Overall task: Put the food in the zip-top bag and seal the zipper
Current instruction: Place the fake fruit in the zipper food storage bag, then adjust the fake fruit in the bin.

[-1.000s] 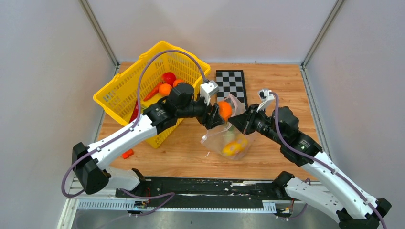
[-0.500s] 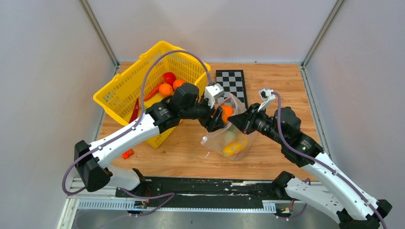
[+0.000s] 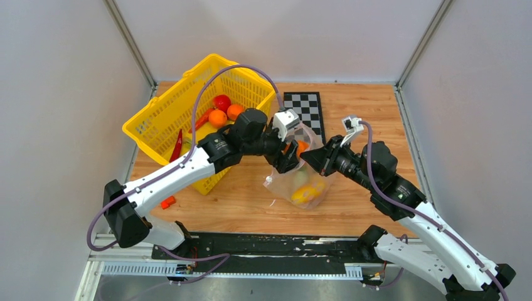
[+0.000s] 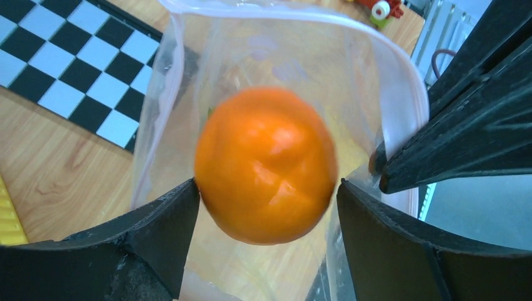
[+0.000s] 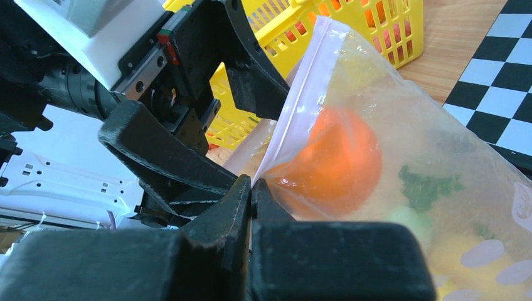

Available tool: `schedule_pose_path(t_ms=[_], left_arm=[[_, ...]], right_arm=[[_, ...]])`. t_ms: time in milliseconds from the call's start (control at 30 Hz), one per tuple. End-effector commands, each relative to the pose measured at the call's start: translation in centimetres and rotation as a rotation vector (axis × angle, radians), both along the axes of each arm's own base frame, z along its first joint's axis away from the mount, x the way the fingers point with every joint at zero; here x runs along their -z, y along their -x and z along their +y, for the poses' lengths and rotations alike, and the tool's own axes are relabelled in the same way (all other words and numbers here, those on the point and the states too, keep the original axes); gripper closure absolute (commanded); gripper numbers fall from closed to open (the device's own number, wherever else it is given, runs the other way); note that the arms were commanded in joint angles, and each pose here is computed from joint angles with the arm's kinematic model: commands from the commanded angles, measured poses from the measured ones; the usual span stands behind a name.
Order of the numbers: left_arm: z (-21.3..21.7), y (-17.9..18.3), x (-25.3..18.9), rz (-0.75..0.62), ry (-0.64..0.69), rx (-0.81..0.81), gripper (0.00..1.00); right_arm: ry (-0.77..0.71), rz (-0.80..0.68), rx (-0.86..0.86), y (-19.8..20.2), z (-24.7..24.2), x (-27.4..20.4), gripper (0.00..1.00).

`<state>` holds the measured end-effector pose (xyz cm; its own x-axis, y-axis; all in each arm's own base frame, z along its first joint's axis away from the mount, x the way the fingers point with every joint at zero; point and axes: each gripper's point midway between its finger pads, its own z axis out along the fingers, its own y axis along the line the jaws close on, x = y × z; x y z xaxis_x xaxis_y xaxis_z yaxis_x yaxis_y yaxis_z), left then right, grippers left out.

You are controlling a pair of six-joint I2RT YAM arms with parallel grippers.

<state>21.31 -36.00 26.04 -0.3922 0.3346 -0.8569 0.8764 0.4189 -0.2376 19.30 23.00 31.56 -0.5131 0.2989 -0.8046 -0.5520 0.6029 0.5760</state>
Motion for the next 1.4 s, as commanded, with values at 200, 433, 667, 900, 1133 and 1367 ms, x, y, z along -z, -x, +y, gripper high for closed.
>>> schedule_pose_path(t_ms=[200,433,667,900,1133,1367], left_arm=[[-1.5,-1.0,-5.0,-0.081,0.196,-0.047,0.09],[-0.9,-0.3,-7.0,-0.109,0.234,-0.038,0.12],[1.9,0.6,-10.4,-0.202,0.288,-0.079,0.11],[5.4,-1.9,-7.9,-0.253,0.145,-0.277,0.07],[7.4,-3.8,-6.3,-0.265,0.053,-0.419,0.05],[11.8,-6.2,-6.0,-0.321,-0.044,-0.662,0.00]], right_arm=[[-0.068,-0.025,0.071,-0.7,-0.6,-1.1,1.00],[-0.021,0.038,0.239,-2.1,-3.1,0.6,1.00],[-0.045,0.039,0.365,-2.5,-5.6,0.6,1.00],[-0.134,-0.060,0.345,-1.5,-6.2,-1.7,1.00],[-0.014,0.010,0.254,-1.9,-3.8,0.2,1.00],[-0.003,0.006,0.064,-1.1,-0.4,0.2,1.00]])
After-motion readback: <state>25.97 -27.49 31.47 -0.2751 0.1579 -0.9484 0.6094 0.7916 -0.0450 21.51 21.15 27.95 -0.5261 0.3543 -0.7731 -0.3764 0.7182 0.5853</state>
